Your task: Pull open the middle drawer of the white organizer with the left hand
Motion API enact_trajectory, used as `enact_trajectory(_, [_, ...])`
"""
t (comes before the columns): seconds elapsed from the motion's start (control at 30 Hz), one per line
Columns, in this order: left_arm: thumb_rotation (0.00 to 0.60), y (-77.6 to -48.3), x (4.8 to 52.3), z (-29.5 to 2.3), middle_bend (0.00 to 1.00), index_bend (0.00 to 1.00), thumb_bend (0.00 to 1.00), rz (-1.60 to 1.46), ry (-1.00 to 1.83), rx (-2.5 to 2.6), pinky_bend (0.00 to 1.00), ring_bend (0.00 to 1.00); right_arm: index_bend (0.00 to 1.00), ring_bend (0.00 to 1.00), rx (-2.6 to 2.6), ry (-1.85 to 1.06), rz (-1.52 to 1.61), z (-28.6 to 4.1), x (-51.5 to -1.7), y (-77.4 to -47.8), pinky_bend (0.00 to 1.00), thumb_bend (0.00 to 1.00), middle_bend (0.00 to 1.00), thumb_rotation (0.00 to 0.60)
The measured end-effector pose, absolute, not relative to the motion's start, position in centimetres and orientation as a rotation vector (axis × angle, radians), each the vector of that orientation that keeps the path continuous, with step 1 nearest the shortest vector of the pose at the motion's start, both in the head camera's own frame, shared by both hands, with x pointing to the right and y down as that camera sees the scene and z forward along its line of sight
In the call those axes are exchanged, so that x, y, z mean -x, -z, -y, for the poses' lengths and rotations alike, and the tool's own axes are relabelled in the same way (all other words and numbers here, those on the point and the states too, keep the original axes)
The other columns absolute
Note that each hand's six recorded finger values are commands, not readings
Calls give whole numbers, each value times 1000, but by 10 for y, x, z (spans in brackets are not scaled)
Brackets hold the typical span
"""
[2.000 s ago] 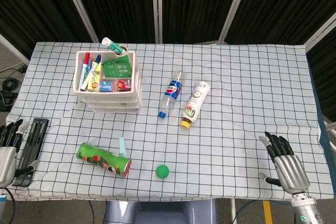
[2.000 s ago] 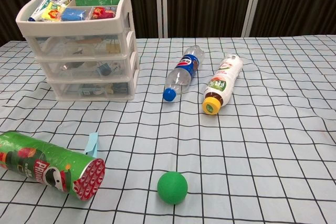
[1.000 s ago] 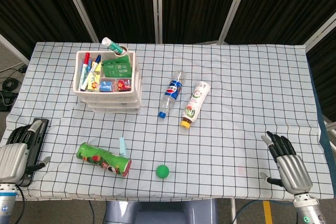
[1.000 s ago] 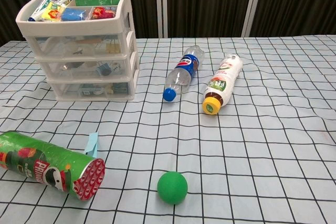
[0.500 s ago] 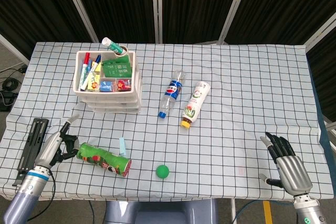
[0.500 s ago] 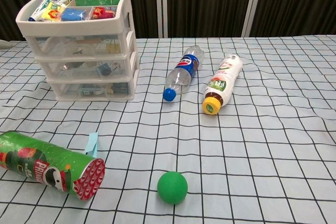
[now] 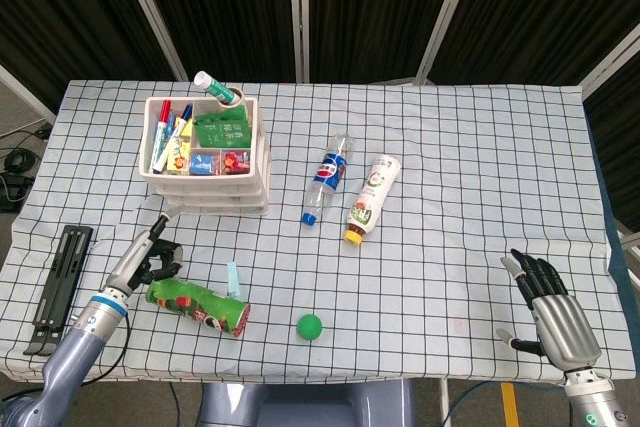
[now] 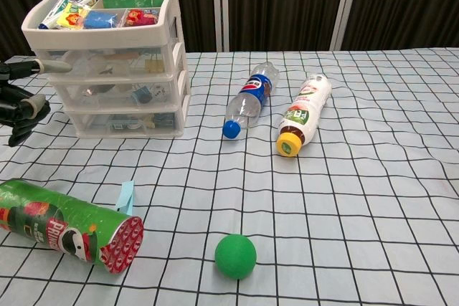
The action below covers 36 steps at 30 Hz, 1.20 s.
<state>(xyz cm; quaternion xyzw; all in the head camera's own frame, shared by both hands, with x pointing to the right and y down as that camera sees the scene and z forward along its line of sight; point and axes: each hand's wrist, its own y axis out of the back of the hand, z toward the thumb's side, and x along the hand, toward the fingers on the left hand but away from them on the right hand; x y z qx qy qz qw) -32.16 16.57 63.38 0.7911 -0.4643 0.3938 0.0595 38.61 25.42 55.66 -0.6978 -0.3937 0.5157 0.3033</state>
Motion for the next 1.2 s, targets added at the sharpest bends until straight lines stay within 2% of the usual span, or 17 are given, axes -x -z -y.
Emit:
enact_trajectory(0.37, [600, -663, 305, -151, 768, 0, 707, 1362, -1230, -2347, 687, 715, 20, 0, 1857, -1367, 1060, -252, -389, -556, 0, 44, 0, 600])
enact_trajectory(0.7, [600, -671, 289, -133, 768, 0, 707, 1371, -1216, -2359, 687, 714, 20, 0, 1877, -1352, 1053, -253, -387, -557, 0, 45, 0, 600])
enact_trajectory(1.2, [600, -677, 267, -127, 768, 0, 707, 1333, -1197, -2395, 688, 714, 20, 0, 1879, -1356, 1060, -252, -389, -557, 0, 45, 0, 600])
